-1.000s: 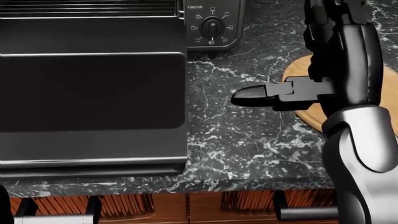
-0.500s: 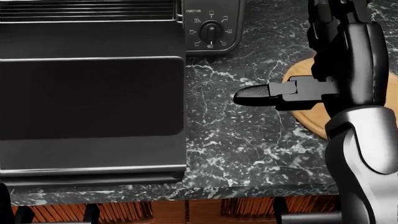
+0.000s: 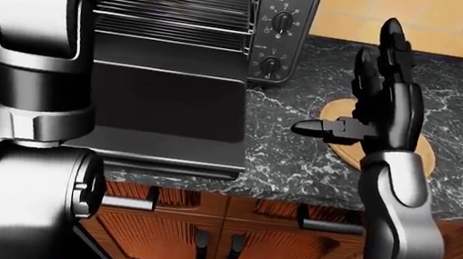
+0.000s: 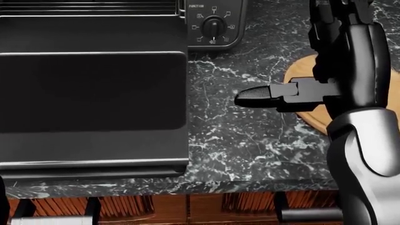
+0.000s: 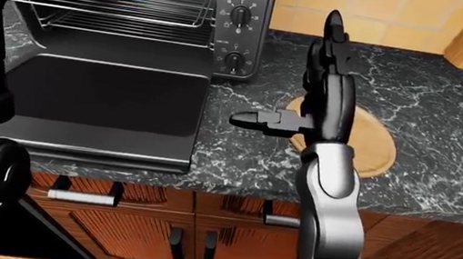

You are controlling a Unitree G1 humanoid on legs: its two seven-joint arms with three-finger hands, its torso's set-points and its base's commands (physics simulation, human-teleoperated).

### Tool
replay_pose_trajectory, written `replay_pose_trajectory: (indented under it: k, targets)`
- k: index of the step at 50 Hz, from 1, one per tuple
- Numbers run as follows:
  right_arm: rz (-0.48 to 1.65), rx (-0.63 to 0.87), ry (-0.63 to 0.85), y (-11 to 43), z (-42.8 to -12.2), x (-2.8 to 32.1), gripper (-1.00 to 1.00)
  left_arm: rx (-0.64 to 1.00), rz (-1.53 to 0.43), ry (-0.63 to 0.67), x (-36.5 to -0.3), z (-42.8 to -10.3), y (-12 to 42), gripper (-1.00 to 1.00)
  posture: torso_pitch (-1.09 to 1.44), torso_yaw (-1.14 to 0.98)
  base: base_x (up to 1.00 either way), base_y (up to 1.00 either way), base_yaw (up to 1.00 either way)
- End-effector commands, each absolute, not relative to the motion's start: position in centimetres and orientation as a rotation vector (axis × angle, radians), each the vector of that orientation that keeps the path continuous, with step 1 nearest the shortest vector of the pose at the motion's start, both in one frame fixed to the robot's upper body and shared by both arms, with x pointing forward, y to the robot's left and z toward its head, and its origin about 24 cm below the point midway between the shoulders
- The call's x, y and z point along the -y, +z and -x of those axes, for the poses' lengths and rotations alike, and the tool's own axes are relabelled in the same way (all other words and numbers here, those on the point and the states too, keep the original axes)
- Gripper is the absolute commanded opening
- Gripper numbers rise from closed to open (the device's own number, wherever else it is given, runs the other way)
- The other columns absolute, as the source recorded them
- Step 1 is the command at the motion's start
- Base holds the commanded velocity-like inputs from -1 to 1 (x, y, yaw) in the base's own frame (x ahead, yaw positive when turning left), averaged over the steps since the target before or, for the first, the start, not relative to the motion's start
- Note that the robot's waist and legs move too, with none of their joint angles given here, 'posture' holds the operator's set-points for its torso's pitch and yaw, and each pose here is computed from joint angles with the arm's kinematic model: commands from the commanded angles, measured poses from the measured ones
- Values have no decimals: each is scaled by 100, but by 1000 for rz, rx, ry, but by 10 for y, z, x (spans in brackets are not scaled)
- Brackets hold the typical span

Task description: Pick the bread from the top rack and place it on the plate on the counter.

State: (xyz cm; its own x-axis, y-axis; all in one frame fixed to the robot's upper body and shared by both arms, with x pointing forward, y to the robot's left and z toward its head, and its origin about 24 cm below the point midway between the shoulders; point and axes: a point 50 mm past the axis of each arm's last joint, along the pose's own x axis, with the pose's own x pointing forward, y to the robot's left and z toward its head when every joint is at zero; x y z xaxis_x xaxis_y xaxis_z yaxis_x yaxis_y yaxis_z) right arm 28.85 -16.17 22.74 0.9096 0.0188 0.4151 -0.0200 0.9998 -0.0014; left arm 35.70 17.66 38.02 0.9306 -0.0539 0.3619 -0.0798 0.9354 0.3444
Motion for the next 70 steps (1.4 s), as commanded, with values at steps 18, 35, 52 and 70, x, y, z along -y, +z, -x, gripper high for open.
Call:
replay_pose_trajectory:
  k: [18, 35, 52, 70]
  targets:
    - [52, 567, -14, 276, -260, 172, 100, 586, -339, -49, -146, -327, 431, -100, 0, -2, 0, 0, 0]
    - [89, 642, -95, 305, -226, 191, 100, 642, -356, -173, -110, -307, 456, -100, 0, -11, 0, 0, 0]
    - [97, 643, -138, 303, -217, 199, 100, 652, -350, -245, -91, -308, 456, -100, 0, -19, 0, 0, 0]
    - [87, 641, -135, 300, -220, 199, 100, 650, -360, -263, -85, -307, 454, -100, 0, -28, 0, 0, 0]
